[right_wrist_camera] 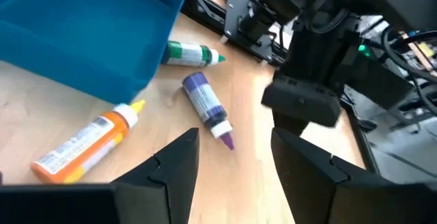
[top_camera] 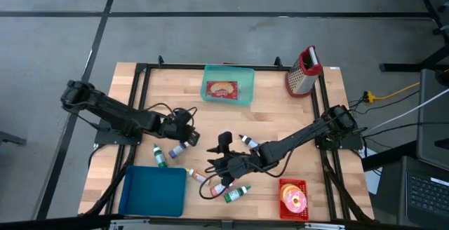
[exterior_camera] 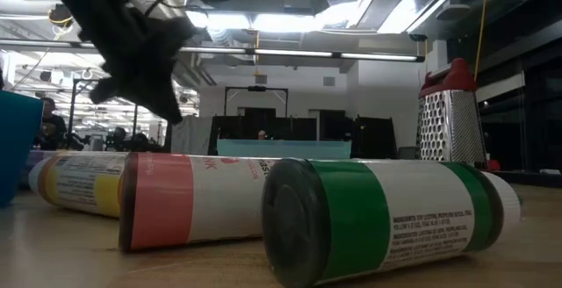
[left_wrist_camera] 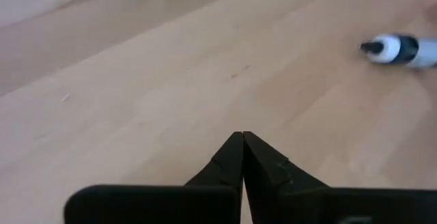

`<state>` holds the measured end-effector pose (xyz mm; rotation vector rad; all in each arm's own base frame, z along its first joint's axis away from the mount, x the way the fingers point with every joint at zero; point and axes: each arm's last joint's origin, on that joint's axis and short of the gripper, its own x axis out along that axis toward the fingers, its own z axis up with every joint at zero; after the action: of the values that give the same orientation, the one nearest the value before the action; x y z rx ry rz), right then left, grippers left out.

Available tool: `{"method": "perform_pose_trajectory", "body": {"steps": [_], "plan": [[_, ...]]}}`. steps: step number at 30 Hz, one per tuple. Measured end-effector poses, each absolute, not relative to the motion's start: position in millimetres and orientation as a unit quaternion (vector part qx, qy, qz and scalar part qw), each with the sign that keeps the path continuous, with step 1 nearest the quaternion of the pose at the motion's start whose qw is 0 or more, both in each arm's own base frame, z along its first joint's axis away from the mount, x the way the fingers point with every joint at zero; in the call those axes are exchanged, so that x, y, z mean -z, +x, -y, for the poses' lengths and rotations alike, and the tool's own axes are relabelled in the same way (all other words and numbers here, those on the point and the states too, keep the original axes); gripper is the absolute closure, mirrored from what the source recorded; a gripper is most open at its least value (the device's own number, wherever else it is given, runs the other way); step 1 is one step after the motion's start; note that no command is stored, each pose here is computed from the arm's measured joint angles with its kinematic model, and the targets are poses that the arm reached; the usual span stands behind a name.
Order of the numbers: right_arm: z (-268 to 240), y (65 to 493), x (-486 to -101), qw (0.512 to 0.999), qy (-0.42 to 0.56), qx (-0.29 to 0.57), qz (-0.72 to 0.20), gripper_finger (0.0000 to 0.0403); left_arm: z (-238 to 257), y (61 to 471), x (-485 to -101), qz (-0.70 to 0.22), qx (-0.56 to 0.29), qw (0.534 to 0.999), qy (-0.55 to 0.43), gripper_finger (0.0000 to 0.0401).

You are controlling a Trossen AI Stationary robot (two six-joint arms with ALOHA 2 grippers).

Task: Pick & Place Food Item
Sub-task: Put the purple food coloring bottle into the dark blue bin

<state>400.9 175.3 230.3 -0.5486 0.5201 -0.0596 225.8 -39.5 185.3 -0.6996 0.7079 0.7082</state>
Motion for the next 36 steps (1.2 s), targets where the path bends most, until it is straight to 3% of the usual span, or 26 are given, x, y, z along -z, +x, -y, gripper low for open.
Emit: {"method": "perform_pose_trajectory", "body": {"steps": [5,14,18,26,36], "plan": [[-172,404,-231,0.932,-0.26,0.014,-0.252,0.0217,39,211,-187,-0.396,-0.317,0.794,-0.335,0.0354],[-169,405,-231,0.933,-0.26,0.014,-0.248,0.0217,46,216,-170,-0.478,-0.273,0.77,-0.323,0.021],[-168,406,-232,0.934,-0.259,0.016,-0.246,0.0217,47,218,-166,-0.491,-0.263,0.763,-0.329,0.0168],[-162,410,-232,0.938,-0.246,-0.002,-0.245,0.0217,47,220,-156,-0.534,-0.245,0.732,-0.345,0.0157],[-160,410,-232,0.939,-0.241,-0.009,-0.246,0.0218,42,225,-149,-0.549,-0.233,0.733,-0.329,0.0157]]}}
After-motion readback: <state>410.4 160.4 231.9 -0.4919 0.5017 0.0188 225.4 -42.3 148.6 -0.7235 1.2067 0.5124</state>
